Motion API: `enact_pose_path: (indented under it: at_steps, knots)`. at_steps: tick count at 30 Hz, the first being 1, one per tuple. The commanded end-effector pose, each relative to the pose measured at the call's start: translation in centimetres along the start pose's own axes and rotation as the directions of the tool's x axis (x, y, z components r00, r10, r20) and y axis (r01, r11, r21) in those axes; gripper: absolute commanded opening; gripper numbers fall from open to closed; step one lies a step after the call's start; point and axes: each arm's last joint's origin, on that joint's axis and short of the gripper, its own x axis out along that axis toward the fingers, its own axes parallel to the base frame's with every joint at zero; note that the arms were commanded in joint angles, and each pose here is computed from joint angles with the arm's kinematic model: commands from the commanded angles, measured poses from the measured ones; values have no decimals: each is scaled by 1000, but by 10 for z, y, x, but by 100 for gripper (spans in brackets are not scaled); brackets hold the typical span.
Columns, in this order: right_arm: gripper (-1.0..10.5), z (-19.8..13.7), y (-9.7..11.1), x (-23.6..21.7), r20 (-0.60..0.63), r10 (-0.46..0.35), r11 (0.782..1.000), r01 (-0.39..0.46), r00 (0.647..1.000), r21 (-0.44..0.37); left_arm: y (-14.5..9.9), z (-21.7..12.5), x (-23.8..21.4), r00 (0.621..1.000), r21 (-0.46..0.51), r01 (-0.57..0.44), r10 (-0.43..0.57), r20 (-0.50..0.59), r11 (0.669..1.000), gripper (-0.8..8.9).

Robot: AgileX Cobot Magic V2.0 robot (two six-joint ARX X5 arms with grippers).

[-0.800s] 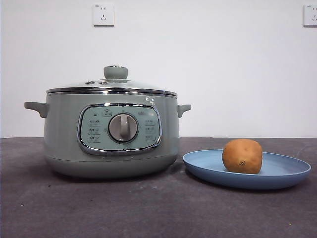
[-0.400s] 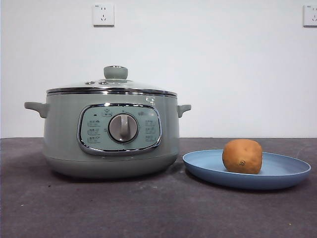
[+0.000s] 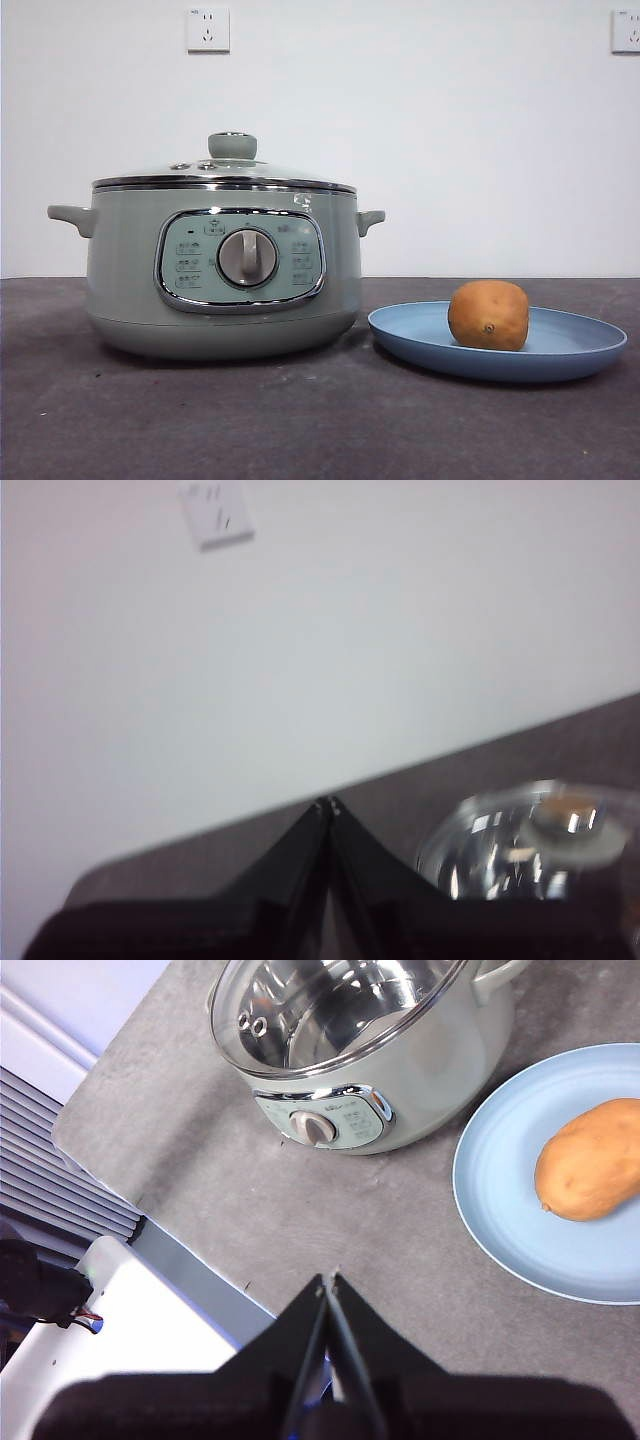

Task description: Take the potato out from the steamer,put the potato on the plate,close the lid

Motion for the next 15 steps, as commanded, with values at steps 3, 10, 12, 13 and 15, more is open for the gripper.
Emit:
enact_pose_path:
  at_steps: [3,10,12,13,15]
  knots:
    - [1,1,1,-1,6,-1,1000,1,1000,-6,-12,-54,-9,998,-7,-30,29,-59,1000,-4]
    - [0,1,1,-1,6,-1,1000,1,1000,-6,-24,-108,-17,994,-19,-20,18,-109,1000,-4]
    - [0,1,1,-1,6,-1,1000,1,1000,-6,-27,-118,-18,993,-31,-21,17,-118,999,-4]
    - [0,1,1,-1,6,-1,1000,1,1000,-6,-28,-124,-19,992,-41,-23,17,-124,999,-4]
    - [0,1,1,-1,6,-1,1000,1,1000,-6,-30,-134,-20,990,-44,-36,30,-136,998,-4]
